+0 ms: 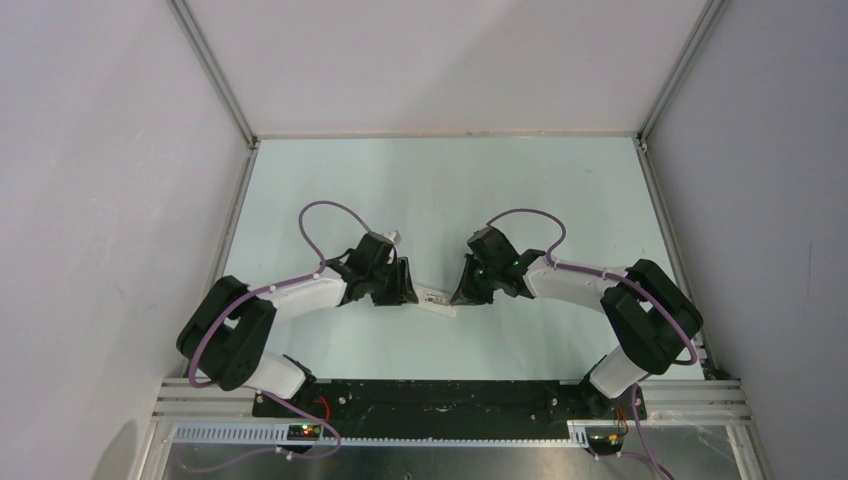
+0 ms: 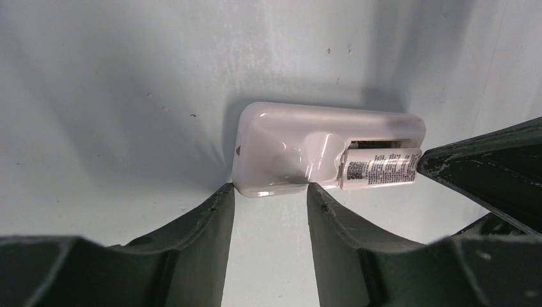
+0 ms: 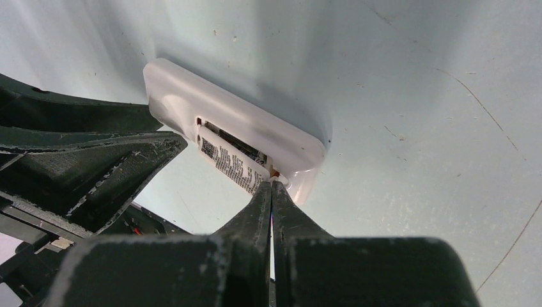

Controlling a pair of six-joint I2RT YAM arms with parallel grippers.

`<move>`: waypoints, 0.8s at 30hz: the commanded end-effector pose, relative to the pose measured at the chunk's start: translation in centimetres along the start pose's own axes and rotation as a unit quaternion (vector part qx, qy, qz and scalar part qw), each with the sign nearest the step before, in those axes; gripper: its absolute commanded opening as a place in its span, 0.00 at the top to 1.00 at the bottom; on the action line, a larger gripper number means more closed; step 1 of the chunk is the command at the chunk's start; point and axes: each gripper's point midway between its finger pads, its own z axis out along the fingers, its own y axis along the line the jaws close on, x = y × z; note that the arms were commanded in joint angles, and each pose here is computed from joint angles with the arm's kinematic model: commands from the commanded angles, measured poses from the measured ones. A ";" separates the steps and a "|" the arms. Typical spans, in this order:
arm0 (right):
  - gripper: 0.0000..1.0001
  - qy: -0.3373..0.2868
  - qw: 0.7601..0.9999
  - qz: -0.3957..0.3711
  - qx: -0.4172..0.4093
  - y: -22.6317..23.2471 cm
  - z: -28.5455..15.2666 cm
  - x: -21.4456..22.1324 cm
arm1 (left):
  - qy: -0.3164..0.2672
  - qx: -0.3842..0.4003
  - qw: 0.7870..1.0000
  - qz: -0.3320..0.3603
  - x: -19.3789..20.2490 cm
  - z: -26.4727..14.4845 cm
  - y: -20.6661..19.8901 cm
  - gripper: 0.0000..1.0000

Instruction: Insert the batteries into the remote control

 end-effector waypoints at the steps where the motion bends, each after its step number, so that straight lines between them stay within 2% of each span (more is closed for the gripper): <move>1: 1.00 -0.005 1.000 -0.003 -0.001 0.3 0.3 -0.3 | 0.005 -0.008 1.000 0.010 0.3 0.2 0.7 0.49; 10: 1.00 -0.047 0.999 0.009 -0.021 2.1 -0.5 -0.8 | -0.002 -0.002 1.000 0.007 -0.2 -0.1 0.2 0.48; 18: 1.00 -0.081 0.996 0.036 -0.025 1.7 -1.4 -1.4 | -0.002 -0.002 1.000 0.007 -0.2 -0.1 0.2 0.48; 24: 1.00 -0.084 0.996 0.036 -0.025 1.7 -1.5 -1.5 | -0.007 0.000 1.000 0.007 -0.4 -0.3 0.1 0.48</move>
